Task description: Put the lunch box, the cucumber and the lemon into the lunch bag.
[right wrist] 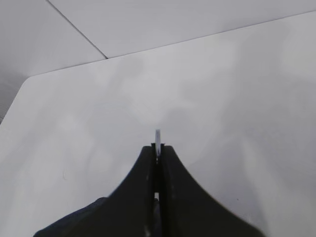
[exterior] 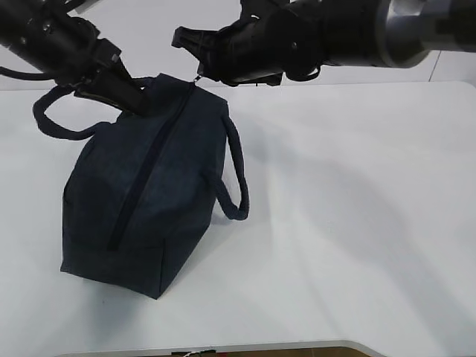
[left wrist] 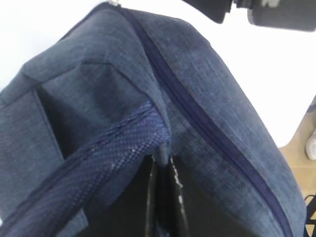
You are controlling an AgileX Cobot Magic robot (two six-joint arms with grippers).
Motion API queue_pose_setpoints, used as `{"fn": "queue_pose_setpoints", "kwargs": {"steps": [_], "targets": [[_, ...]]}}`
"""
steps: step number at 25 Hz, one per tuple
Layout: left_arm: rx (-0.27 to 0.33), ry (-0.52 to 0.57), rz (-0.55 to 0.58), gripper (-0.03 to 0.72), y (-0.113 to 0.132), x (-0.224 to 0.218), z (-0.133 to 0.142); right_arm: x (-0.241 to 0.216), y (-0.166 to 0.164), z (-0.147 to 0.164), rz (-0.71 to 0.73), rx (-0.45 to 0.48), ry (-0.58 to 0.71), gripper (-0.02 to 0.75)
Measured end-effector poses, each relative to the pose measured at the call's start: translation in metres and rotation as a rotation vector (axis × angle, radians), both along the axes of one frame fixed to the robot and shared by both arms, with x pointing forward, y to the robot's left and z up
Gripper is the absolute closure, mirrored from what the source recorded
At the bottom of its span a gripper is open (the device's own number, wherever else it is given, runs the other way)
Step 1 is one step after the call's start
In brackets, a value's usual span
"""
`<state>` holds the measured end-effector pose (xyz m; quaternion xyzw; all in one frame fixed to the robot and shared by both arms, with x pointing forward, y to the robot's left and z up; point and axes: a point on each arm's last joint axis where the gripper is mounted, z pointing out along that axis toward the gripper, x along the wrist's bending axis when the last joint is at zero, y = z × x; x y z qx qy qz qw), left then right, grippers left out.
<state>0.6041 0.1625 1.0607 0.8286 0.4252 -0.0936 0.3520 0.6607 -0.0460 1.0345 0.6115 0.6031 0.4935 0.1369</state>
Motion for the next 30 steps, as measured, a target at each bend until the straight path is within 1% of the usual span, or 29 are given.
{"fn": "queue_pose_setpoints", "kwargs": {"steps": [4, 9, 14, 16, 20, 26, 30], "targets": [[-0.001, -0.012, 0.010, 0.695, 0.000, 0.002, 0.001, 0.005, -0.010, -0.001, -0.030, 0.005, 0.018, 0.733], [0.001, -0.013, 0.008, 0.695, 0.000, 0.001, 0.001, 0.006, -0.011, -0.003, -0.047, 0.034, 0.043, 0.733], [0.016, -0.029, 0.001, 0.696, 0.001, -0.001, 0.006, 0.006, -0.012, -0.004, -0.082, 0.112, 0.109, 0.733], [0.024, -0.031, -0.004, 0.696, 0.001, -0.002, 0.006, 0.005, -0.012, -0.004, -0.087, 0.124, 0.121, 0.733], [0.029, -0.030, -0.008, 0.696, 0.002, -0.003, 0.006, 0.005, -0.011, -0.004, -0.090, 0.131, 0.130, 0.733], [0.037, -0.031, -0.015, 0.696, 0.001, -0.004, 0.006, 0.016, -0.007, -0.021, -0.094, 0.128, 0.139, 0.733], [0.042, -0.035, -0.017, 0.696, 0.002, -0.004, 0.007, 0.026, -0.002, -0.026, -0.097, 0.132, 0.136, 0.733]]}}
